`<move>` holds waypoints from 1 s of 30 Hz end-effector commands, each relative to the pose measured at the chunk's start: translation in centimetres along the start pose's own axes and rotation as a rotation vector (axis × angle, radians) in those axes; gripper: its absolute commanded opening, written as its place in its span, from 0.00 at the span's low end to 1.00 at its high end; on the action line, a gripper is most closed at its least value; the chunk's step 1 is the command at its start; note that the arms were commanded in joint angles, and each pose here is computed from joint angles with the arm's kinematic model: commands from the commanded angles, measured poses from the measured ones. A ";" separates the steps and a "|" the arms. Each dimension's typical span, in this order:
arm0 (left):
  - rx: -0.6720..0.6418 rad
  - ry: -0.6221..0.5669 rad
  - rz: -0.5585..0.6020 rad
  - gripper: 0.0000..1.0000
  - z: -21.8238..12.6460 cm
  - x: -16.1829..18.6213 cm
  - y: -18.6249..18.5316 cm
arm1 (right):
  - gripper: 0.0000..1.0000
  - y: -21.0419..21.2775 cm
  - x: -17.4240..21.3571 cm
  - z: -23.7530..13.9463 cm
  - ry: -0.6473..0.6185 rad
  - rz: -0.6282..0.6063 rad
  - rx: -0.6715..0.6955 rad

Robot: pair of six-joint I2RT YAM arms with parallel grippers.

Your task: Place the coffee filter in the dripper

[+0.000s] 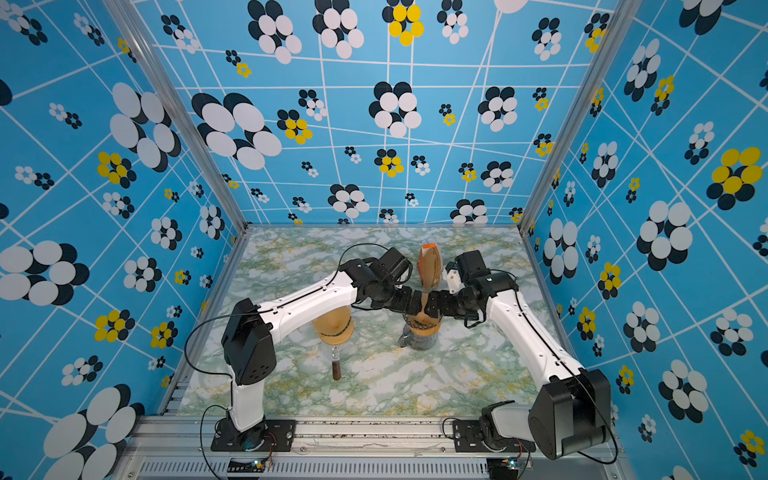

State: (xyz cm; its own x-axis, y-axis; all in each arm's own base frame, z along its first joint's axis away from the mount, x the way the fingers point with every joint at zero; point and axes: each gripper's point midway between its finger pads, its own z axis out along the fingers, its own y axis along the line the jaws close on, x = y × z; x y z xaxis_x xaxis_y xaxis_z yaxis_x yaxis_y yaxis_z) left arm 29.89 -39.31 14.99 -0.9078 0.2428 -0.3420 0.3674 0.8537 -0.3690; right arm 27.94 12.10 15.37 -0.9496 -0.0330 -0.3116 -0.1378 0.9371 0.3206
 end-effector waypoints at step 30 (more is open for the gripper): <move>-0.047 0.037 0.025 0.99 2.3 -0.3 1.6 | 0.93 -2.4 2.4 3.0 0.143 0.077 0.087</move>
State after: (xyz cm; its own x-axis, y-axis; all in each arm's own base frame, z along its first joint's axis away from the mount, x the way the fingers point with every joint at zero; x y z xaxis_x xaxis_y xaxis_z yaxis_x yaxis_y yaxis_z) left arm 30.70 -39.26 12.94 -0.9090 0.2670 -0.3202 0.3736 0.8623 -0.3417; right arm 27.93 11.39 12.36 -0.9749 -0.0225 -0.2214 -0.0845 0.9578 0.2746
